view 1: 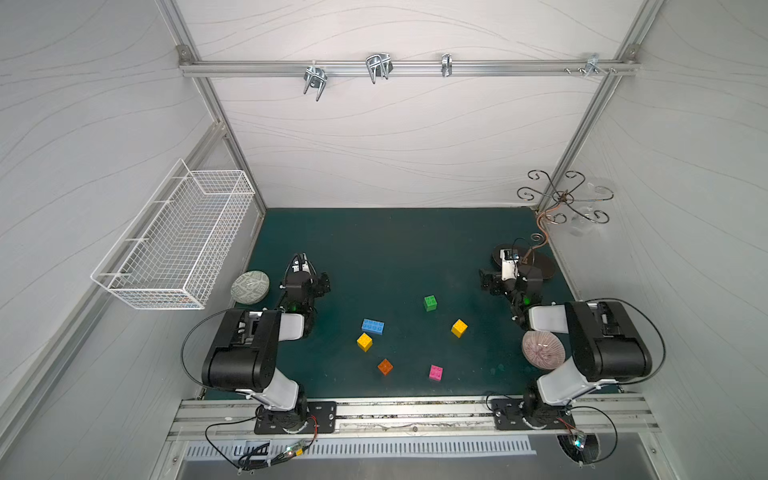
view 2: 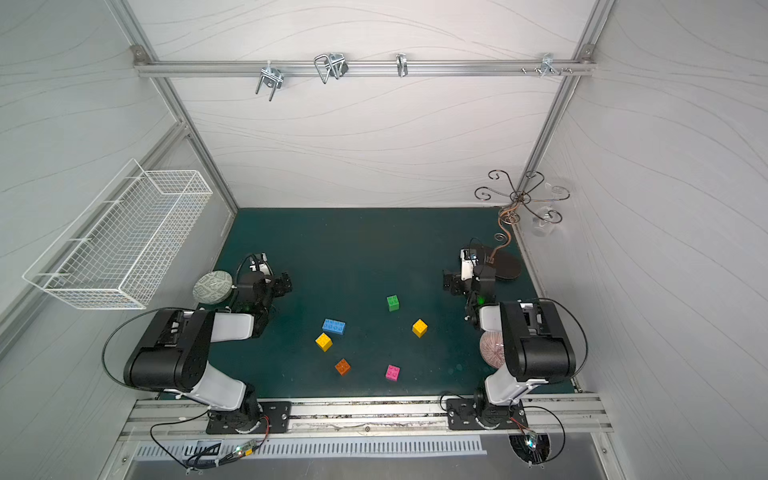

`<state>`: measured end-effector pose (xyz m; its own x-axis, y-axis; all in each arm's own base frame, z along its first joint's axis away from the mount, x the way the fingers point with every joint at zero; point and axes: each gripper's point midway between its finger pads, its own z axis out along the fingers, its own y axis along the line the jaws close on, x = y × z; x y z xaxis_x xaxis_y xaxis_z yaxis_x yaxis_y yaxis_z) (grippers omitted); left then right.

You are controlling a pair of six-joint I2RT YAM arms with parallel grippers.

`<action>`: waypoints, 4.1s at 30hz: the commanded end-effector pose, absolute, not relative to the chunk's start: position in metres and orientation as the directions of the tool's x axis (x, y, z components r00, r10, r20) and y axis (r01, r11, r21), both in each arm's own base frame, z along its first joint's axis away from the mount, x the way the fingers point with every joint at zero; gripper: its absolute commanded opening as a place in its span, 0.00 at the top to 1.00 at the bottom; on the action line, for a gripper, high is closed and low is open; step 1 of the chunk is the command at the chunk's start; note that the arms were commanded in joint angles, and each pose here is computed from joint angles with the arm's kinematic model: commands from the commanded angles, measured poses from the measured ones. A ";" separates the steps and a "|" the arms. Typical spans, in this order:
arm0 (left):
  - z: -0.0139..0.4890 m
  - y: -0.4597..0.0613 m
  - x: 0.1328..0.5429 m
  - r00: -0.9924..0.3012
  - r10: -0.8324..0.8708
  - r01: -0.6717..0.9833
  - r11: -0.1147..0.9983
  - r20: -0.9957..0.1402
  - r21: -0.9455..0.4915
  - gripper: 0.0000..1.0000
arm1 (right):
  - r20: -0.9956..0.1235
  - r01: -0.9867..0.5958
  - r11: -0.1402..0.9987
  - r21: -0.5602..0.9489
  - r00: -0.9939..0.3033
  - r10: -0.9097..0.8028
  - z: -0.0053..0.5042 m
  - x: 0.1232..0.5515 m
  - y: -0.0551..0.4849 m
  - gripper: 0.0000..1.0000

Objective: Assemble the number 4 with lego
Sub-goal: Adjust the lego brick at the center of the board.

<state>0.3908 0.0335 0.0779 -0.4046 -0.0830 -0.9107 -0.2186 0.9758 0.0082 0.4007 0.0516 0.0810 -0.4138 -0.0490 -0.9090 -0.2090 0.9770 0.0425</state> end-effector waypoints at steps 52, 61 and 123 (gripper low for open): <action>0.144 -0.053 0.322 -0.683 -0.211 -0.081 0.973 -0.699 -0.215 0.02 | -0.301 -0.406 0.886 0.225 -0.894 -0.333 0.111 0.259 0.225 0.01; 0.147 -0.062 0.324 -0.683 -0.236 -0.067 0.963 -0.691 -0.263 0.01 | -0.254 -0.417 0.893 0.167 -0.894 -0.370 0.081 0.269 0.250 0.05; 0.147 -0.049 0.324 -0.678 -0.269 -0.145 0.961 -0.684 -0.235 0.01 | -0.118 -0.095 0.993 0.072 -0.989 -0.086 0.065 0.275 0.256 0.43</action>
<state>0.3174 -0.0500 0.1284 -0.7138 -0.2501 -0.6542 -0.1368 0.9658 -0.2201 0.2804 0.2560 0.0452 -0.9893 -0.0979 -0.1081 -0.1051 0.9925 0.0628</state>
